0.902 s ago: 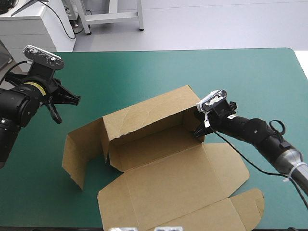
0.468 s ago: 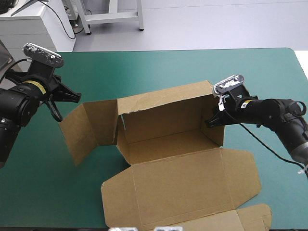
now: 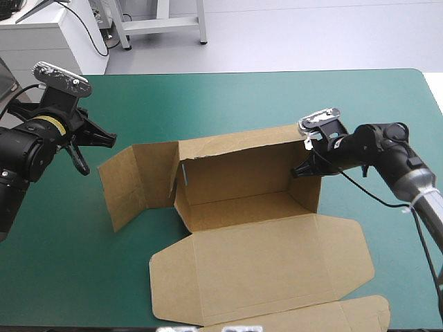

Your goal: Fold the box

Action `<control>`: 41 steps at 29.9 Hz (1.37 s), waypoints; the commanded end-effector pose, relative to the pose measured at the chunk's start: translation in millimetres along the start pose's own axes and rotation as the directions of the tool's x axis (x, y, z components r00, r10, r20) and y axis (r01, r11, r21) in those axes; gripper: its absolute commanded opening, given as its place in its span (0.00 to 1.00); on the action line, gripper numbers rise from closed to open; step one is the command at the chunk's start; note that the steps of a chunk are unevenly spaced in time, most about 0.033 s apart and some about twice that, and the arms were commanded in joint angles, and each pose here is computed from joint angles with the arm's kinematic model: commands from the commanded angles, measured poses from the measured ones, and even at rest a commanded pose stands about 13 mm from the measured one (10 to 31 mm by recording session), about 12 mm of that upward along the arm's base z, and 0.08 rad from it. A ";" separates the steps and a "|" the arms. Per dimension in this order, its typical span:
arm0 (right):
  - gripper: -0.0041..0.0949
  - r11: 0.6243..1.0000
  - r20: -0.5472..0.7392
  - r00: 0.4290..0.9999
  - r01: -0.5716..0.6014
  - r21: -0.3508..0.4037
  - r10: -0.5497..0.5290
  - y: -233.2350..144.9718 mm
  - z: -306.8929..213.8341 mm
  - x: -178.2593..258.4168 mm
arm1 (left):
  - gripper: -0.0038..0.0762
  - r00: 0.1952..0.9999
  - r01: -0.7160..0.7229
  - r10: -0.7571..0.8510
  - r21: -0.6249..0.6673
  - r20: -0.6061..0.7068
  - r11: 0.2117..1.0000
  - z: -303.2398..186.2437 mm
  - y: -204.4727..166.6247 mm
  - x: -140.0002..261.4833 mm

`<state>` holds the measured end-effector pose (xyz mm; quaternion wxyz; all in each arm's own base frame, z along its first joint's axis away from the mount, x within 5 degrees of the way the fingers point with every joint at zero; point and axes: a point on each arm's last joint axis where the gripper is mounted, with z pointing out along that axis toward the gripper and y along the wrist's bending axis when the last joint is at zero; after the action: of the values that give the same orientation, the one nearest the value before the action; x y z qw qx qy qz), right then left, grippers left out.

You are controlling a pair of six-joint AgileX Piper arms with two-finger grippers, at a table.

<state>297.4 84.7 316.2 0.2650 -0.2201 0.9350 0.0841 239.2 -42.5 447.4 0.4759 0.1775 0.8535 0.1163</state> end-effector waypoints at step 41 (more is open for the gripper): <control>0.59 0.998 -0.134 0.990 0.044 -0.037 -0.049 -15.7 26.6 -75.6 | 0.05 0.997 0.039 -0.038 -0.014 0.073 0.999 -15.1 5.5 -7.7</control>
<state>377.4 104.4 311.4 0.1558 -0.2400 0.9549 0.0798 238.2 -42.1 445.7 0.4688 0.1709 0.8592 0.1127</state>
